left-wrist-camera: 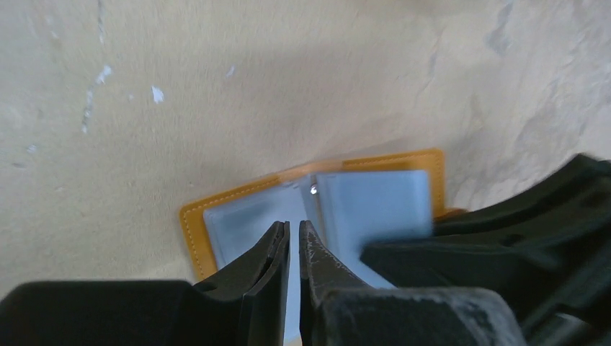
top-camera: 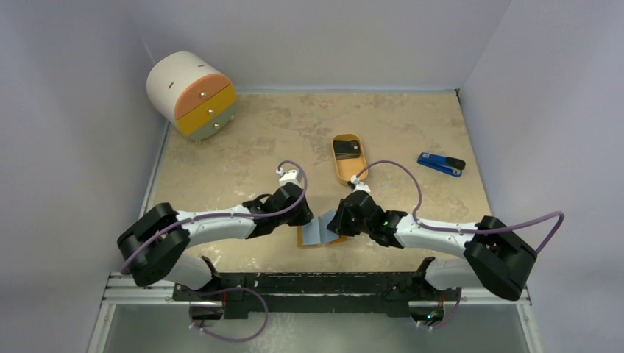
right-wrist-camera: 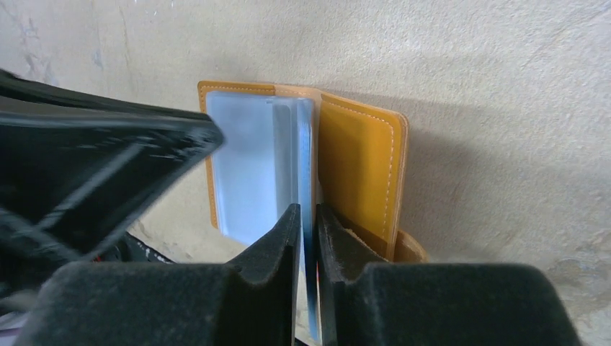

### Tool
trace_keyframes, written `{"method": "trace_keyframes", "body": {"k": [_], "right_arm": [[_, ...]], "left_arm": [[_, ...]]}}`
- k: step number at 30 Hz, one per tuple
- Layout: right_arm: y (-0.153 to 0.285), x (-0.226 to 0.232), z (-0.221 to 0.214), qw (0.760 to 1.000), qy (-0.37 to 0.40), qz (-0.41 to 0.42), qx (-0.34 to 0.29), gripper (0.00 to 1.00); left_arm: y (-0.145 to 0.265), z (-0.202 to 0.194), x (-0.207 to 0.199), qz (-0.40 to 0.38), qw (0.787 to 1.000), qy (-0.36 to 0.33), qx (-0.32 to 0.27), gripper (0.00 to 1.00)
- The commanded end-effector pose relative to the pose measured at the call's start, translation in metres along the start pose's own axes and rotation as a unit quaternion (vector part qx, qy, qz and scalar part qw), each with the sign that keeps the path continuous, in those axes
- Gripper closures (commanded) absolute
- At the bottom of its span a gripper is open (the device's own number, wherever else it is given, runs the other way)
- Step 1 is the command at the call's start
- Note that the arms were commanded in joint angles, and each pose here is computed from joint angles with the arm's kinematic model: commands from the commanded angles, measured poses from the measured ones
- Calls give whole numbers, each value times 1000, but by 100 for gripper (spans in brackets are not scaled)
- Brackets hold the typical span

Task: Put the credit cards into the card holder
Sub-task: Open the card holder at the center of the board.

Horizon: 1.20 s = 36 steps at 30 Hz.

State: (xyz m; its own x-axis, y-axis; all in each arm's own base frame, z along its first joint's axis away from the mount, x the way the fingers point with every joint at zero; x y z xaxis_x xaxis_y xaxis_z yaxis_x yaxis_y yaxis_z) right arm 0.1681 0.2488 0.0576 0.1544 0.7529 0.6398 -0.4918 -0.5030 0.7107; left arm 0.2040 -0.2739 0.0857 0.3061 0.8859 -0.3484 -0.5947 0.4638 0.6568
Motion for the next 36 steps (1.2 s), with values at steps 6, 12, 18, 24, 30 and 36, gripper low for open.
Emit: {"method": "trace_keyframes", "body": {"k": [6,12,18,24,30,36], "right_arm": [[13,-22,4,999,-24,-35,-28,69],[33,-33,8,997,-25,-62,-44,63],[72,18,23,998,35,22,-40,62],[62,57,19,995,61,77,0,66],[30,33,11,999,34,22,12,68],[17,-2,5,999,26,-44,12,68]], "left_arm": [[-25,-31,-2,-36,999,-3,37,92],[-28,-35,5,-20,999,-9,39,93],[-28,-31,3,-19,999,-14,36,93],[-26,-27,1,-21,999,-14,30,93],[-22,-22,1,-19,999,-13,24,93],[-19,-20,1,-18,999,-15,23,93]]}}
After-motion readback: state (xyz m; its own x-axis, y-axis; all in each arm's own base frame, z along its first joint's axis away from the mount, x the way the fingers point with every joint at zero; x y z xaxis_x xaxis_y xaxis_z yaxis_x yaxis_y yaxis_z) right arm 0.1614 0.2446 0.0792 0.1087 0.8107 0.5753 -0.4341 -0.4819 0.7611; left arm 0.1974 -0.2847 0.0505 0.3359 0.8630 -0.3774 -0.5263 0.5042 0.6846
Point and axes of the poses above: each gripper's point midway between its finger pads, its own y axis back along the fingers, its own x axis along the line the jaws close on, z = x × y, the point moved 3 cm from there along y, back along the fingers, and after that the axes turned 14 degrees about -y, right-handed, at the moved point
